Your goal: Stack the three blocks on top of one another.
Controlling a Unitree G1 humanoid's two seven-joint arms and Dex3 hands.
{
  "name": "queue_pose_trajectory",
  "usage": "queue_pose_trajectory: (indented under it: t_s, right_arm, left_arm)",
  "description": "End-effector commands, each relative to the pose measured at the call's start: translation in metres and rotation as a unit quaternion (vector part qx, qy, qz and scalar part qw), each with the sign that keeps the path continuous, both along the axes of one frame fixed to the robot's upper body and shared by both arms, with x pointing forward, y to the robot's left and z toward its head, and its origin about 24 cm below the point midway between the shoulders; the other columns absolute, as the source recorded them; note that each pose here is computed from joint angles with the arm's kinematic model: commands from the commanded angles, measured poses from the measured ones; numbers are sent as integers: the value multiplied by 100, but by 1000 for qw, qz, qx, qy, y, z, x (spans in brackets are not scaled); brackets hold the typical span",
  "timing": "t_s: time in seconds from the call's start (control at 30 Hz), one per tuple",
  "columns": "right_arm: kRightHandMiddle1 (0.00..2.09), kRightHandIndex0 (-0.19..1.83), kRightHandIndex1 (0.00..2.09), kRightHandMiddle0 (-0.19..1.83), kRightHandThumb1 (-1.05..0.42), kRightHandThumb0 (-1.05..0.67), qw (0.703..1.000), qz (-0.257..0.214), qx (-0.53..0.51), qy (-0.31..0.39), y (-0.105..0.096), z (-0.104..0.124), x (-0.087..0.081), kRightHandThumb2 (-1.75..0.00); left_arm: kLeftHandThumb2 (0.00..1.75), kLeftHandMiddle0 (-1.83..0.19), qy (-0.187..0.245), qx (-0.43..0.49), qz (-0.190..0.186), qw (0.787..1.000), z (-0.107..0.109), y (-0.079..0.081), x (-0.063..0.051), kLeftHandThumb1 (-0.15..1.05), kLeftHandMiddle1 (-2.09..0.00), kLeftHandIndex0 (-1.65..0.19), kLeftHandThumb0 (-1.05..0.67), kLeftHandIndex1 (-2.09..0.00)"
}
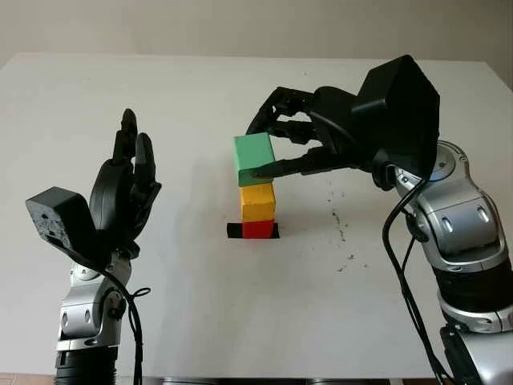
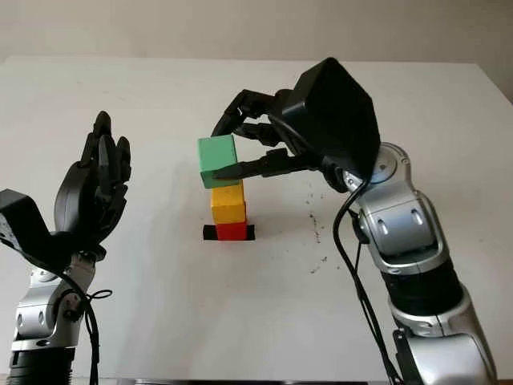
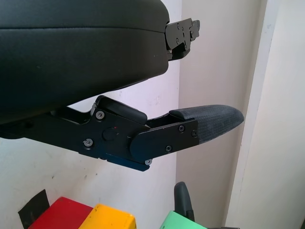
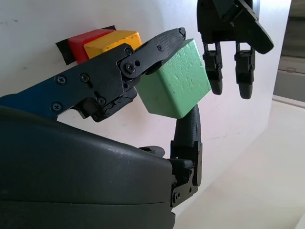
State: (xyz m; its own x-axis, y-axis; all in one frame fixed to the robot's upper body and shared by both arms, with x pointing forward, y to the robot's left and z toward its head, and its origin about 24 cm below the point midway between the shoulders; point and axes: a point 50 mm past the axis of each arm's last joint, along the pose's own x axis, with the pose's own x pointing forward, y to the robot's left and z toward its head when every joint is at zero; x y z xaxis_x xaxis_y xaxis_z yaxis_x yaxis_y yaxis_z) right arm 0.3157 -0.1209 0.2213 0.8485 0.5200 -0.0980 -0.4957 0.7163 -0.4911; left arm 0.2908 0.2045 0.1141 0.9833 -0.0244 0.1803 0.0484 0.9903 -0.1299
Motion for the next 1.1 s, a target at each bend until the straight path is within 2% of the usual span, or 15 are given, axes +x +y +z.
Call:
queue_pose_trajectory:
  t_s: [0.0,0.3,1.07]
  right_arm:
    - [176,31,4,18,-100,-53,1000,-5,6,2,-2,-3,-1,-5]
    - [177,30,4,18,-99,-51,1000,-15,15,14,-6,-10,2,-5]
    - [170,30,5,21,-98,-51,999,-8,3,36,-5,-24,0,-6]
  left_arm:
    - [64,19,-6,8,-1,1000,3,2,-2,105,0,19,-74,0]
    - [63,19,-7,6,-2,1000,3,1,-3,105,0,19,-74,0]
    - [63,19,-6,11,0,1000,3,3,-3,105,0,19,-74,0]
